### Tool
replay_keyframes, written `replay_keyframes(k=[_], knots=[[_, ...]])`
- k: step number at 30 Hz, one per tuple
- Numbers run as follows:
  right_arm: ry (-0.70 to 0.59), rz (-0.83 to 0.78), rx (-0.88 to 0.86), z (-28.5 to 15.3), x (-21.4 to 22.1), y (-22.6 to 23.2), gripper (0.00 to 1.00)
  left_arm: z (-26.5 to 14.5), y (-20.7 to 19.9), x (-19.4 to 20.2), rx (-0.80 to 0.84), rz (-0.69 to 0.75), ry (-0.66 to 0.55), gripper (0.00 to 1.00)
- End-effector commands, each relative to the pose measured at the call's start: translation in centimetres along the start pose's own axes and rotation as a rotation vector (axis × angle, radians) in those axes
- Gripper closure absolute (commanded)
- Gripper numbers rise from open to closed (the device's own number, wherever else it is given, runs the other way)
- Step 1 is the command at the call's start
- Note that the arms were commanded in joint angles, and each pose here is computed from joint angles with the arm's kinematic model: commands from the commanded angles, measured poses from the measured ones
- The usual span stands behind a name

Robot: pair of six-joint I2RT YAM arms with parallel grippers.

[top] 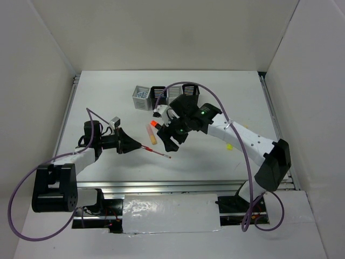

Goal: Sort the stationery into containers
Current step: Close the pen cap on the pen.

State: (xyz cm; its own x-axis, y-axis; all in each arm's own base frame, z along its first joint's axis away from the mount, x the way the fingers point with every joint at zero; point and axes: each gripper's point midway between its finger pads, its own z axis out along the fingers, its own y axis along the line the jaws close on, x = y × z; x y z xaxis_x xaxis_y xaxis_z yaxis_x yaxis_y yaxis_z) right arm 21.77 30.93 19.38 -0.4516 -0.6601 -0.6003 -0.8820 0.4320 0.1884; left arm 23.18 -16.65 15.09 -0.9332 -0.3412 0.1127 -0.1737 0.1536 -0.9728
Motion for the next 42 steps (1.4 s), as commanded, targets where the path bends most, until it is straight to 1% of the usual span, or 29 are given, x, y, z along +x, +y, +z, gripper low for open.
replay_keyframes(k=[1, 5, 14, 19, 26, 28, 30, 31, 32, 33, 35, 36, 38, 42], knots=[[-0.014, -0.054, -0.075, -0.2, 0.8, 1.5, 0.21, -0.3, -1.9, -0.1, 0.041, 0.080, 0.019, 1.00], [0.007, -0.093, -0.111, 0.5, 1.8, 2.3, 0.20, -0.4, -2.1, 0.0, 0.045, 0.083, 0.026, 1.00], [0.054, -0.161, -0.132, 2.2, 3.2, 3.6, 0.21, -0.5, -2.5, 0.4, 0.053, 0.086, 0.042, 1.00], [0.066, -0.170, -0.136, 3.1, 3.4, 3.8, 0.26, -0.6, -2.6, 0.5, 0.057, 0.080, 0.045, 1.00], [0.087, -0.165, -0.139, 4.2, 3.7, 3.5, 0.37, -0.6, -2.7, 0.6, 0.061, 0.084, 0.048, 1.00], [0.088, -0.163, -0.138, 4.2, 3.7, 3.5, 0.42, -0.7, -2.7, 0.7, 0.062, 0.084, 0.048, 1.00], [0.088, -0.160, -0.134, 4.5, 3.7, 3.4, 0.45, -0.6, -2.7, 0.8, 0.062, 0.081, 0.050, 1.00], [0.089, -0.159, -0.133, 4.6, 3.7, 3.3, 0.51, -0.6, -2.7, 0.7, 0.062, 0.086, 0.049, 1.00], [0.087, -0.156, -0.132, 4.6, 3.7, 3.4, 0.54, -0.7, -2.7, 0.7, 0.061, 0.083, 0.048, 1.00], [0.090, -0.154, -0.130, 4.7, 3.7, 3.3, 0.64, -0.7, -2.7, 0.7, 0.060, 0.081, 0.047, 1.00], [0.086, -0.153, -0.136, 4.7, 3.4, 3.4, 0.75, -0.6, -2.6, 0.8, 0.061, 0.082, 0.050, 1.00], [0.088, -0.154, -0.138, 4.8, 3.4, 3.4, 0.89, -0.6, -2.6, 0.9, 0.058, 0.085, 0.053, 1.00], [0.083, -0.152, -0.133, 4.7, 3.1, 3.3, 0.99, -0.5, -2.5, 0.9, 0.053, 0.094, 0.051, 1.00], [0.052, -0.174, -0.127, 4.3, 1.8, 3.6, 1.00, -0.2, -2.0, 1.3, 0.014, 0.148, 0.063, 1.00]])
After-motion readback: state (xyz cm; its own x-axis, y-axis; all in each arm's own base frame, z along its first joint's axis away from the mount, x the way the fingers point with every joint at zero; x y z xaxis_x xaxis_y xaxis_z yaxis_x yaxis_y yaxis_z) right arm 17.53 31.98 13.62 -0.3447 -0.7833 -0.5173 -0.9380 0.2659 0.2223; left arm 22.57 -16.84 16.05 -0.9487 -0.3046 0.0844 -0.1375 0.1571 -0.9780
